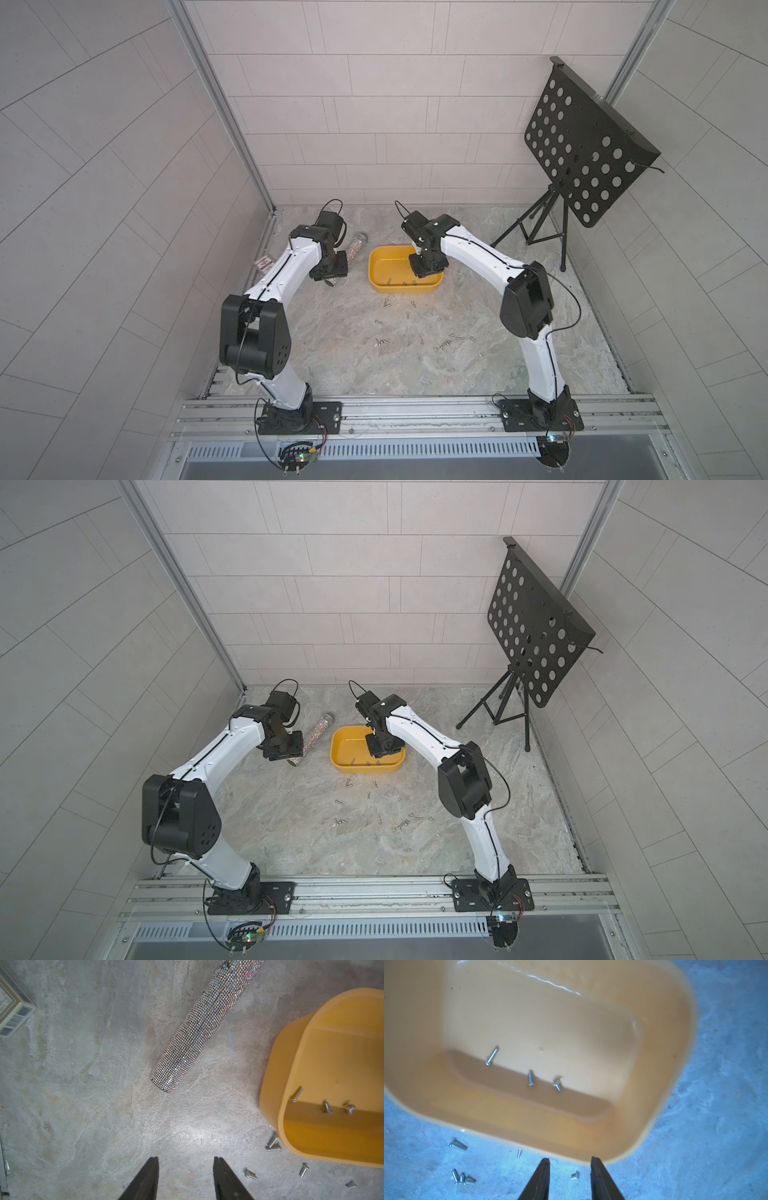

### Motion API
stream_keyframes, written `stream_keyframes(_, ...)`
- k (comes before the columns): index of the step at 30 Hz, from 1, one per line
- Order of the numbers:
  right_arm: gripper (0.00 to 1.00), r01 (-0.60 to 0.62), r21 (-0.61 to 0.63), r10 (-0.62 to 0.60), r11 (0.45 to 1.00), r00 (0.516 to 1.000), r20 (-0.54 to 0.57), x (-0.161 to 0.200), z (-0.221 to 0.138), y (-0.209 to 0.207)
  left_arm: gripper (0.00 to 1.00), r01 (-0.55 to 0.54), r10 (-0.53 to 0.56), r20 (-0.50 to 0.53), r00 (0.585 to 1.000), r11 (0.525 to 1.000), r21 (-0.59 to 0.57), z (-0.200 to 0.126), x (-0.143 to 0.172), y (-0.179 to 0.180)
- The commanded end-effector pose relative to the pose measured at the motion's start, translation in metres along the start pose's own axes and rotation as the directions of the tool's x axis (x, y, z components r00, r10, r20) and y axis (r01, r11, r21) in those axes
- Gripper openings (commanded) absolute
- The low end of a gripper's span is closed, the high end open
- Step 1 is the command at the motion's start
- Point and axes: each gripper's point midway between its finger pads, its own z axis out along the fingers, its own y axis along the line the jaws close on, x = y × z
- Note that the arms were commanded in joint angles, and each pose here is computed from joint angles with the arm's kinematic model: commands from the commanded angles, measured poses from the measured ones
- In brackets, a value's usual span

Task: Put the screws on the desktop into the storage box
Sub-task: Pick up the screw from the center of the board.

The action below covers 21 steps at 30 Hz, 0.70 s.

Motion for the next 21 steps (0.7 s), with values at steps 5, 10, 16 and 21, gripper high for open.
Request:
stream_keyframes(5,0.38,-0.045,0.036,0.041,0.998,0.995,0.09,0.032,-0.036,-0.031,0.49,-0.004,0.005,0.036,0.999,1.0,-0.008,-0.013,0.0,0.007)
stream_keyframes(10,0.38,-0.036,0.065,0.032,0.997,0.997,0.064,0.057,-0.035,-0.045,0.49,-0.013,0.013,0.054,0.998,1.0,-0.009,-0.017,0.0,0.005)
stream_keyframes(16,0.38,-0.039,0.078,0.034,0.996,0.997,0.074,0.067,-0.042,-0.055,0.49,-0.064,0.065,0.081,0.995,0.998,-0.024,-0.031,0.009,-0.007)
stream_keyframes(21,0.39,-0.047,0.055,0.042,0.997,0.995,0.094,0.066,-0.048,-0.053,0.52,-0.067,0.067,0.072,0.995,0.998,-0.014,-0.037,0.035,-0.01)
